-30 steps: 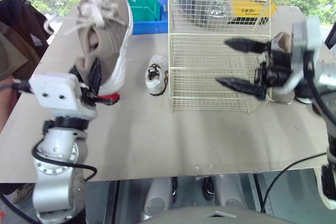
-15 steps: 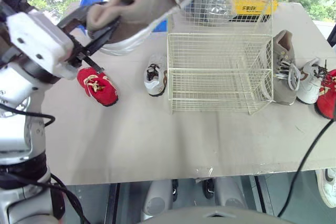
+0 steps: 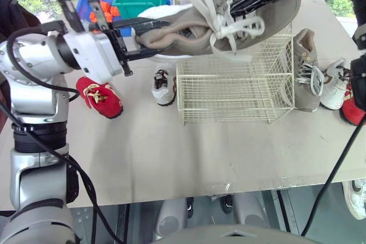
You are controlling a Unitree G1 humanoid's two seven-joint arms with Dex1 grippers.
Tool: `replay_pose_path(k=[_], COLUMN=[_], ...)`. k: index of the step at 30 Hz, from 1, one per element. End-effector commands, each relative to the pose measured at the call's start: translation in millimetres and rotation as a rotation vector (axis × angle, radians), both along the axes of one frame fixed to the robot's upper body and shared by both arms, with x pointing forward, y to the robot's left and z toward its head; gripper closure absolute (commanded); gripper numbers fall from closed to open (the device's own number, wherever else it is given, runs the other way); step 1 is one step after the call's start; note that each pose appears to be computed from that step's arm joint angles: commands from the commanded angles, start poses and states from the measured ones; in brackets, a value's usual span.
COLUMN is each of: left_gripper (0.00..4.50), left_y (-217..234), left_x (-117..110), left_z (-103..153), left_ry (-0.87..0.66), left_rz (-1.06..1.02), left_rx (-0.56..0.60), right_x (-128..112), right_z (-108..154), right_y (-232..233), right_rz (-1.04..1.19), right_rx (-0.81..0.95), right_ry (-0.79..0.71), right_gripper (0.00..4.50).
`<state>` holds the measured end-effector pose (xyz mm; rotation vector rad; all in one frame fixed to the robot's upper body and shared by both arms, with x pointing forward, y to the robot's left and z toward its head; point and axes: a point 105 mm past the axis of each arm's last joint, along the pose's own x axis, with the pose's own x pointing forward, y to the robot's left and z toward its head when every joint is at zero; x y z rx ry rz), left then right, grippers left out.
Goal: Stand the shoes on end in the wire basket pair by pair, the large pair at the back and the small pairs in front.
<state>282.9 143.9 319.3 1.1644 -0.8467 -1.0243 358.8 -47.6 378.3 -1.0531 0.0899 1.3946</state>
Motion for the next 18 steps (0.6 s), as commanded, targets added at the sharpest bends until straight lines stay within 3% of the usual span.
replay_pose_path(k=[1, 6, 8, 9, 13, 16, 18], left_gripper=[3.78, 3.81, 3.81, 3.31, 1.42, 0.05, 0.05], left_y=[-2.3, 4.1, 8.3, 11.3, 41.6, 65.1, 83.3], left_x=[-14.4, -12.4, -14.2, -15.0, -11.1, -8.3, -6.9], left_z=[24.8, 34.5, 42.3, 47.6, 78.9, 85.3, 74.9], left_ry=[-0.182, -0.224, -0.195, -0.17, 0.065, 0.25, 0.489], left_rz=[-0.036, -0.009, -0.006, -0.005, 0.055, 0.094, 0.078], left_rx=[0.003, -0.023, -0.074, -0.122, -0.49, -0.737, -0.964], right_x=[-4.5, -8.8, -12.4, -14.7, -24.2, -27.7, -27.1], right_z=[4.4, 7.5, 12.6, 16.1, 35.7, 45.6, 52.9], right_y=[-3.3, -3.3, -2.9, -2.9, -11.9, -18.9, -23.5], right_rz=[0.016, 0.057, 0.079, 0.088, 0.087, 0.067, 0.031], right_rx=[-0.087, -0.084, -0.044, -0.014, 0.16, 0.282, 0.412], right_ry=[-0.04, -0.073, -0.079, -0.073, -0.018, 0.038, 0.083], right_gripper=[2.31, 4.11, 4.49, 4.5, 4.5, 4.5, 4.5])
